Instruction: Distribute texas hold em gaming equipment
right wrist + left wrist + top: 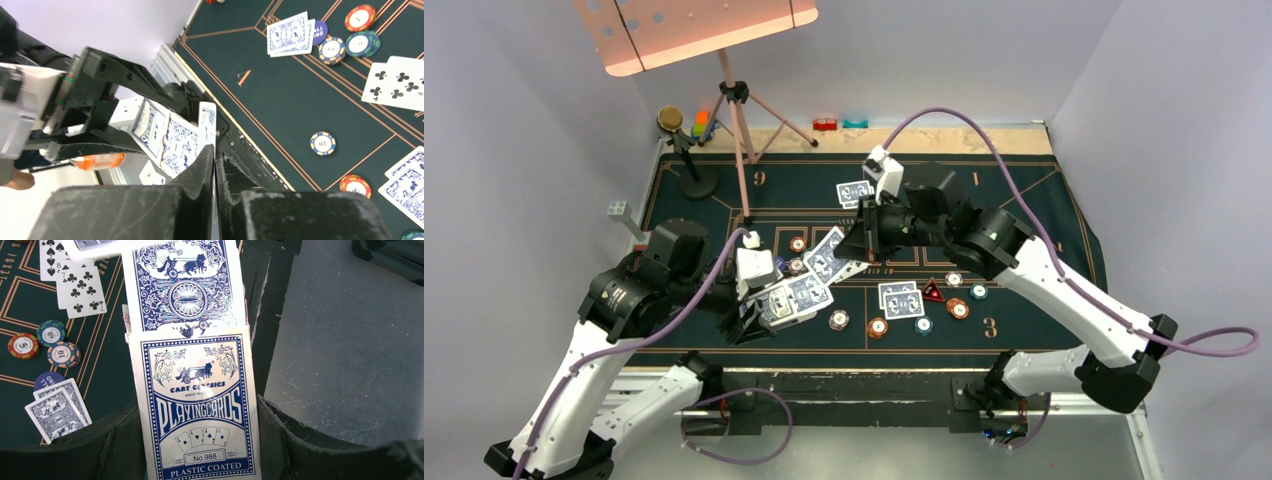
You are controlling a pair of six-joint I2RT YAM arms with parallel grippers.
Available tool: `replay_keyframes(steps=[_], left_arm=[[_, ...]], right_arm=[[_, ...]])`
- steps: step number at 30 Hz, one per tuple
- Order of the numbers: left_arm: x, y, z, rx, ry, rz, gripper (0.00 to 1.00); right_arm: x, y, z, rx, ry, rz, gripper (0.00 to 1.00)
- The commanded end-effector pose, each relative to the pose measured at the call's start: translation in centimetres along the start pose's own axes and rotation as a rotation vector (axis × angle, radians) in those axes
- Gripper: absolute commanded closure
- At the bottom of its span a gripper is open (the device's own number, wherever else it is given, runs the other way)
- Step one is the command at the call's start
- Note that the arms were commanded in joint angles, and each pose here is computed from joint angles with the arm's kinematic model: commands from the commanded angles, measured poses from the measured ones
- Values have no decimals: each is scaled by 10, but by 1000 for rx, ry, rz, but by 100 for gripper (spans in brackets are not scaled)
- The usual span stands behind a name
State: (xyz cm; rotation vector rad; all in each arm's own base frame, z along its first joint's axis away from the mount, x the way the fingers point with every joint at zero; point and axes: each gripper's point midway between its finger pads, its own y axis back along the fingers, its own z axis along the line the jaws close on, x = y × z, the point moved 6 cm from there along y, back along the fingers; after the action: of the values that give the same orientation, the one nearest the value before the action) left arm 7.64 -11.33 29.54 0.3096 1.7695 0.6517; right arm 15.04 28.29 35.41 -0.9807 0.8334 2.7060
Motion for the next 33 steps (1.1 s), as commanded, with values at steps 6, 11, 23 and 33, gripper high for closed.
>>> replay_keyframes(steps=[6, 11, 23, 33], left_arm=[[-10, 4, -4, 15, -29, -53, 100], [-10, 5, -5, 12, -33, -52, 100], [-13, 9, -6, 9, -41, -55, 100], [-13, 8, -6, 13, -39, -56, 100]], right_arm=[[-33, 41, -13, -58, -78, -178, 100], [-28, 16, -50, -4, -134, -143, 100], [18, -118, -153, 48, -247, 79, 100], [49, -166, -205, 155, -289, 148, 100]])
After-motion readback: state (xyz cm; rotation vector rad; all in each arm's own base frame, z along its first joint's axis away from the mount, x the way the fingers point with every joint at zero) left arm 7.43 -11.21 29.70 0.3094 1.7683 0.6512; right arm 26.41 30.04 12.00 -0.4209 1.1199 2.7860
